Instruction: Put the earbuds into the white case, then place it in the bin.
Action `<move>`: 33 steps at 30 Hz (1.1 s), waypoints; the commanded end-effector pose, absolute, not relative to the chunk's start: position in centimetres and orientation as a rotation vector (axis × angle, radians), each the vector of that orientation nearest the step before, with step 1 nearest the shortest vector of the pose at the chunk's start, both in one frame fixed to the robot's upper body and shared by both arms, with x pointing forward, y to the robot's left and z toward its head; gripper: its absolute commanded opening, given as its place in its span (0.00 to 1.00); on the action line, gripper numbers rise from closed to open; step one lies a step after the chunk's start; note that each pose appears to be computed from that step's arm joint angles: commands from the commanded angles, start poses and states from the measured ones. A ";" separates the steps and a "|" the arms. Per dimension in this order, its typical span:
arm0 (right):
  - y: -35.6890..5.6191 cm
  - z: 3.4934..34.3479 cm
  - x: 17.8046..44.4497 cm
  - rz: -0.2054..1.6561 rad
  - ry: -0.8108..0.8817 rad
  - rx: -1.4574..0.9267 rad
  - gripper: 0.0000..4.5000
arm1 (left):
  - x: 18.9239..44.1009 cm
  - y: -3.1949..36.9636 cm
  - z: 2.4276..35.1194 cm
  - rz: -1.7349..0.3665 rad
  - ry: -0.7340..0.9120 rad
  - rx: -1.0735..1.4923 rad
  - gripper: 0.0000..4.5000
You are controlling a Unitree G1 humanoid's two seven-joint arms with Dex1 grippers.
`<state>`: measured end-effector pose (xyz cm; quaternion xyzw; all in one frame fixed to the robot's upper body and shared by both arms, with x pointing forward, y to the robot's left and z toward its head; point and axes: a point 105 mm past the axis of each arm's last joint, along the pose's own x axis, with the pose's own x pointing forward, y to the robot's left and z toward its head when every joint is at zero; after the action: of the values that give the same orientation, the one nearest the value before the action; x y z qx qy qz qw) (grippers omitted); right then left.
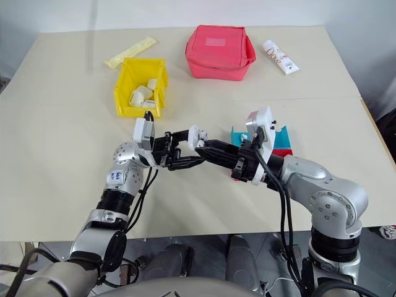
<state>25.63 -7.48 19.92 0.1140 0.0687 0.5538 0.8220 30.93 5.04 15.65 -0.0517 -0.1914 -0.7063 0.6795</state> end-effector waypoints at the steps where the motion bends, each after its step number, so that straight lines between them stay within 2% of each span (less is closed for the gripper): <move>1: -8.6 17.3 27.0 1.068 0.288 0.264 0.11 | 29.6 4.5 18.8 -1.639 -0.618 -0.058 0.62; 13: -8.7 15.6 26.9 1.035 0.397 0.275 0.11 | 29.4 4.3 18.8 -1.621 -0.652 -0.026 0.62; 32: -7.7 17.5 26.2 1.082 0.333 0.229 0.11 | 29.0 3.8 17.9 -1.647 -0.600 -0.047 0.62; 33: -7.7 17.5 26.2 1.080 0.332 0.227 0.19 | 29.0 3.8 17.9 -1.648 -0.599 -0.047 0.62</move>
<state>25.37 -7.12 19.25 0.1177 0.1154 0.5483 0.8199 30.41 5.01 14.60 -0.0417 -0.1893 -0.7008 0.6865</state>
